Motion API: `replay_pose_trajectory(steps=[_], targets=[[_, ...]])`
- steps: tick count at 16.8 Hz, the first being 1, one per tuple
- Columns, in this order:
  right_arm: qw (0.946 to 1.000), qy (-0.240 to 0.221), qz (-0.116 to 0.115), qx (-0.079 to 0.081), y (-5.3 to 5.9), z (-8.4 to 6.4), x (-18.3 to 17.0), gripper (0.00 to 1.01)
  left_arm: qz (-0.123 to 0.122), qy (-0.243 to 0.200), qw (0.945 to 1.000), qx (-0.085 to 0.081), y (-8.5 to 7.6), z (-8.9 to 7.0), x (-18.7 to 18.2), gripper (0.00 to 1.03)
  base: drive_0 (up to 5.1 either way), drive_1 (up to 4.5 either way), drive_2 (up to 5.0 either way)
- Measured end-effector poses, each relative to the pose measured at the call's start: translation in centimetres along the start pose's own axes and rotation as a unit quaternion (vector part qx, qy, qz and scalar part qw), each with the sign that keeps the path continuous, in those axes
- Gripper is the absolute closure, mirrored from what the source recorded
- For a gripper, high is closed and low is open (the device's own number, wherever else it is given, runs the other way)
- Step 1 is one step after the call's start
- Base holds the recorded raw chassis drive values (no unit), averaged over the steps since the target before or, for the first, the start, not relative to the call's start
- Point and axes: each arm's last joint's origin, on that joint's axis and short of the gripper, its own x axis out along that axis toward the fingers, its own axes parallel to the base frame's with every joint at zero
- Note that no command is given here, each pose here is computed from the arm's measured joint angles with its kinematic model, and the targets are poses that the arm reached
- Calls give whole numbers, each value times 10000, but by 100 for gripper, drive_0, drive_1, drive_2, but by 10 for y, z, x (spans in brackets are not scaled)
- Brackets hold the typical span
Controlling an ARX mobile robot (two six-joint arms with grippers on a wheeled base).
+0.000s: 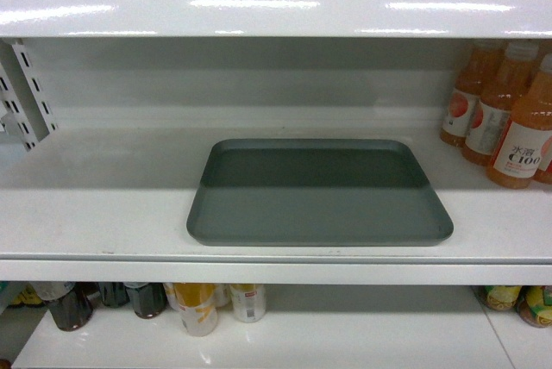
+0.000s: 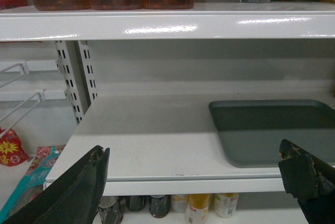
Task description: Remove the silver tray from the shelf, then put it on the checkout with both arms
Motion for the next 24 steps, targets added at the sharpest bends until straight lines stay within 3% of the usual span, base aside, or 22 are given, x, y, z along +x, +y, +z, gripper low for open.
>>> replay_pose_trajectory(steps=[15,16,17,18,19,20,24], targets=[[10000,-2,0,0,0,0,0,3,0,0,10000,0,0,0,0,5,0,0,0],[10000,4,2,0,0,0,0,3,207,468,9987,-17,0,-2,-1,5,0,0,0],[9980,576,227,-81,1,-3,0,3,588,1323,9894,68,-2,0,2,5,0,0,0],[9923,1124,494,-167,5,-4,7,3,853,1784,9802,102,-1,4,11,5,0,0,0],[9886,1322,689,-197,10,-4,14,3,980,1915,9766,55,1,6,20,5,0,0,0],[9831,1606,853,-197,16,-7,30,3,891,2178,9719,-14,2,1,40,5,0,0,0],[9673,2323,1019,-42,27,-23,96,3,108,2758,9611,-123,-16,-16,128,5,0,0,0]])
